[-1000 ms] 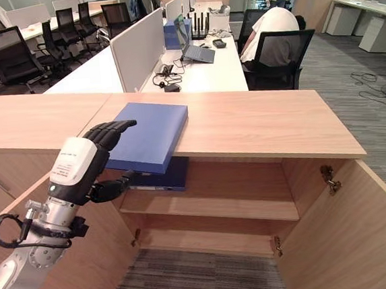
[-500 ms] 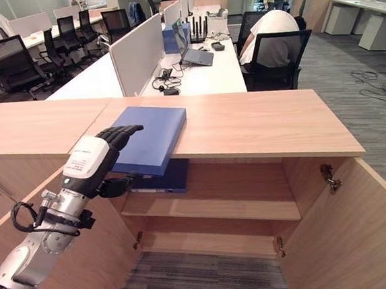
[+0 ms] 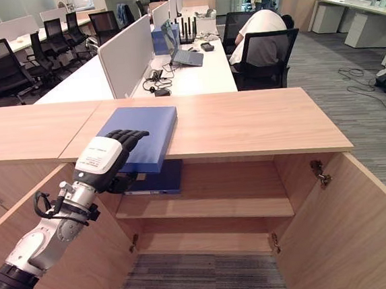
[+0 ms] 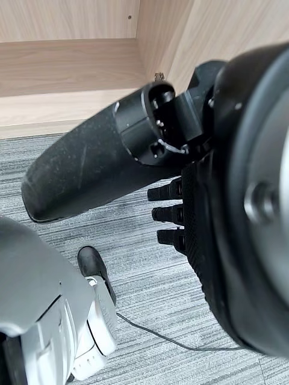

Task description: Put the empty folder in the office cabinet

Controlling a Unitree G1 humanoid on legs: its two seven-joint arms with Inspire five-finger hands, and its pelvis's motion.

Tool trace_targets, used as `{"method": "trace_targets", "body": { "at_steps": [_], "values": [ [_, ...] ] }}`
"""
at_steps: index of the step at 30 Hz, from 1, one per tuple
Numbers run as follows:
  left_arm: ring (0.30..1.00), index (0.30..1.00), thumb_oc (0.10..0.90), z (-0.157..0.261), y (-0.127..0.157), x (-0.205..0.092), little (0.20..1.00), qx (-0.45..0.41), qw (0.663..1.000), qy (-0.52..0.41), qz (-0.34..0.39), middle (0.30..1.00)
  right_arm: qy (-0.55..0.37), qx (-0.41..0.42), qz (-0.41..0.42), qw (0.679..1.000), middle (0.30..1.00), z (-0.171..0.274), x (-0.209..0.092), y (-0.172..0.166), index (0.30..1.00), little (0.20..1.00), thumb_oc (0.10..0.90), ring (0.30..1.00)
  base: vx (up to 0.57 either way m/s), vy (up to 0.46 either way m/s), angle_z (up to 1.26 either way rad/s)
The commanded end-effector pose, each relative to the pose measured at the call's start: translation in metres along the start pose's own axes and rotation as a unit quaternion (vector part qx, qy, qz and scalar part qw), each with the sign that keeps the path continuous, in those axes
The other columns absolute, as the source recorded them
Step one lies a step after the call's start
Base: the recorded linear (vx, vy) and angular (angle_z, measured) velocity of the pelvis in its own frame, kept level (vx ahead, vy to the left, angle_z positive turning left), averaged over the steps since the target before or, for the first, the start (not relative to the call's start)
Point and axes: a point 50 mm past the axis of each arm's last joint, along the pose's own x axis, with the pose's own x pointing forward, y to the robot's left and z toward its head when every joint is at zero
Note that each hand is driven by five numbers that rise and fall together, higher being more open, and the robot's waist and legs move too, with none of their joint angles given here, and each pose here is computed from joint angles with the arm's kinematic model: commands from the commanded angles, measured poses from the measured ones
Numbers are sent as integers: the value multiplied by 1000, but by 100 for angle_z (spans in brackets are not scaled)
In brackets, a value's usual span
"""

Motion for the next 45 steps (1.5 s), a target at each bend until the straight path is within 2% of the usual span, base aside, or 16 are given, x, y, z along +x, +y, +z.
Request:
{"method": "trace_targets", "body": {
  "at_steps": [1, 21, 22, 23, 45],
  "values": [
    [900, 900, 800, -8, 57, 40, 900, 66, 992, -8, 106, 900, -28, -24, -20, 999, 900, 20, 2, -16, 900, 900, 800, 900, 5, 0, -6],
    [900, 900, 800, -41, 17, 44, 900, 96, 991, 92, 10, 900, -23, -41, -17, 999, 900, 20, 2, -15, 900, 900, 800, 900, 3, 0, -1],
    [324, 324, 416, -44, 16, 46, 324, 104, 989, 100, 7, 324, -25, -42, -17, 999, 900, 21, 2, -15, 900, 900, 800, 900, 0, 0, 0],
    [300, 300, 400, -43, 16, 47, 300, 104, 990, 100, 8, 300, -25, -42, -17, 999, 900, 21, 2, -15, 900, 900, 800, 900, 0, 0, 0],
    [300, 300, 400, -47, -22, 17, 300, 111, 985, 129, -3, 300, -15, -33, -38, 999, 900, 10, 1, -15, 900, 900, 800, 900, 2, 0, -2]
  ]
}}
